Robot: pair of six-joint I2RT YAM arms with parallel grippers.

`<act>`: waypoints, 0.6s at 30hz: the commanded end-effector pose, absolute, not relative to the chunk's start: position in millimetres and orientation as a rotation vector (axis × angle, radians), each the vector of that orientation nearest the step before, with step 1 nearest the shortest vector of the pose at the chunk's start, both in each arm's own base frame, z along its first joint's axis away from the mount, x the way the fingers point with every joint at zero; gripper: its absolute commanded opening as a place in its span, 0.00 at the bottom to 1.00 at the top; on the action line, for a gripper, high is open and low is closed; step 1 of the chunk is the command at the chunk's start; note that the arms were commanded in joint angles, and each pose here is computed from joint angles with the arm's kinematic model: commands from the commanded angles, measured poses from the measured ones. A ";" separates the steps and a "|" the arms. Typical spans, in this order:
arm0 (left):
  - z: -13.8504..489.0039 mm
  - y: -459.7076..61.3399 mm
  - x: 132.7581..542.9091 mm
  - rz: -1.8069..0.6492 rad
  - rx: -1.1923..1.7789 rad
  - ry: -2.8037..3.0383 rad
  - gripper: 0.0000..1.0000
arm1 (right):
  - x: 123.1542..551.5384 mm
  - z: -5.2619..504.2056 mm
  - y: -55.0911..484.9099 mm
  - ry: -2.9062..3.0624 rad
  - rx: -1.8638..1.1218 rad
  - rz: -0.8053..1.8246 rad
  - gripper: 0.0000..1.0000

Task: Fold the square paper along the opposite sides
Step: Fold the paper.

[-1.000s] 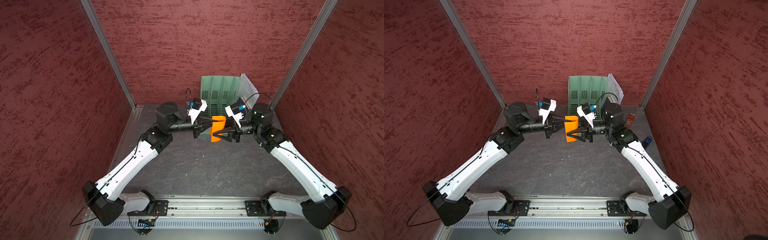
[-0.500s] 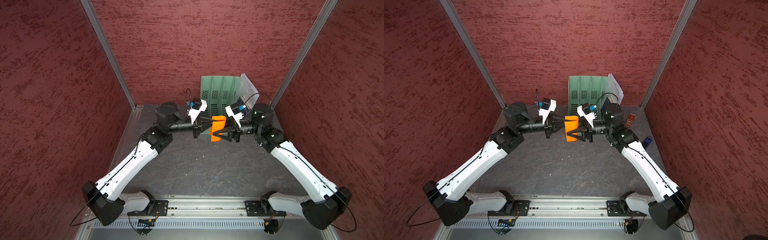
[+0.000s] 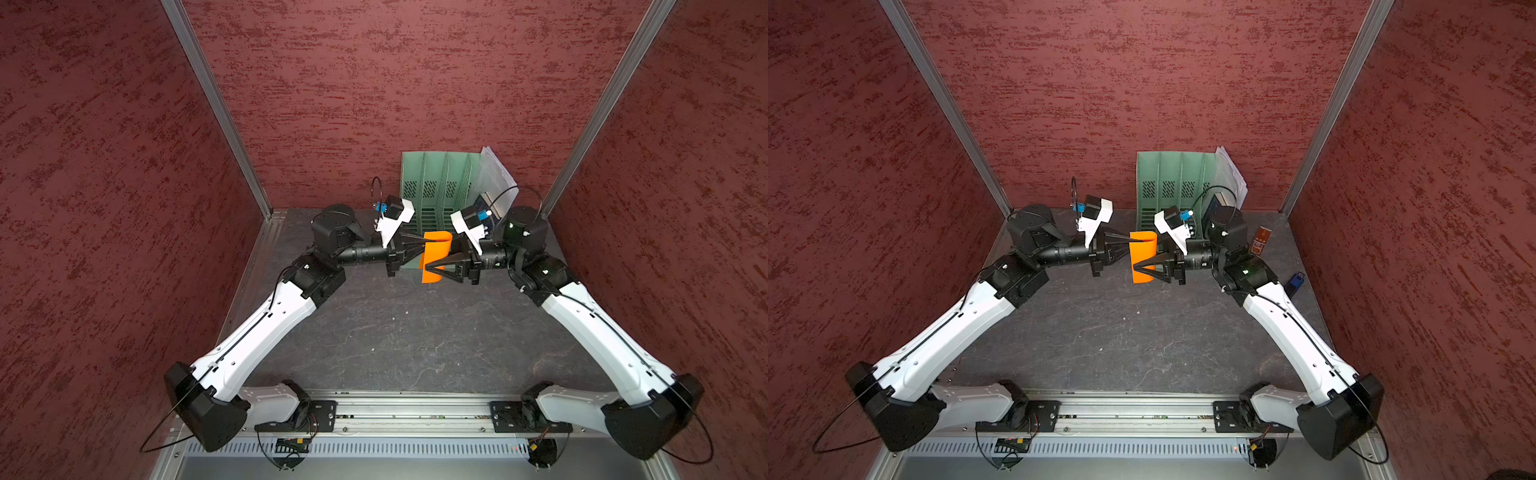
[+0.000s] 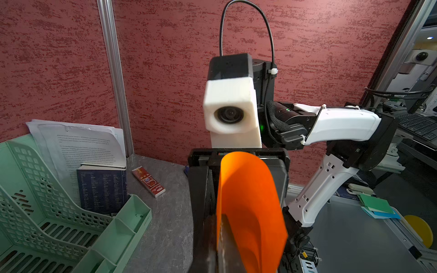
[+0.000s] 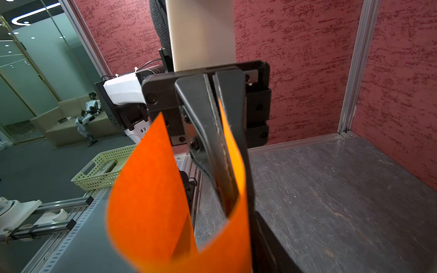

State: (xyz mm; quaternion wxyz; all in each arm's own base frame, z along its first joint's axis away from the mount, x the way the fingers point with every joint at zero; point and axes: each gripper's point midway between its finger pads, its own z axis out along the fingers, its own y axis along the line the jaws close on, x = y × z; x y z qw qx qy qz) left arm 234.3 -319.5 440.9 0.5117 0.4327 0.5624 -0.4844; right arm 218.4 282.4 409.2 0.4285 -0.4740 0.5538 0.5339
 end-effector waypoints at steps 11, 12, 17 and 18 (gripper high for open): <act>450.2 -316.8 226.7 -1.156 1.046 1.303 0.00 | 211.5 430.5 281.6 1.313 -1.192 1.300 0.45; 450.2 -316.5 226.3 -1.156 1.046 1.303 0.00 | 211.6 430.2 281.8 1.315 -1.191 1.302 0.44; 451.0 -316.3 226.2 -1.155 1.047 1.300 0.00 | 212.6 429.5 282.2 1.317 -1.190 1.303 0.43; 450.8 -316.5 226.5 -1.154 1.047 1.301 0.00 | 212.9 429.7 282.1 1.317 -1.190 1.301 0.43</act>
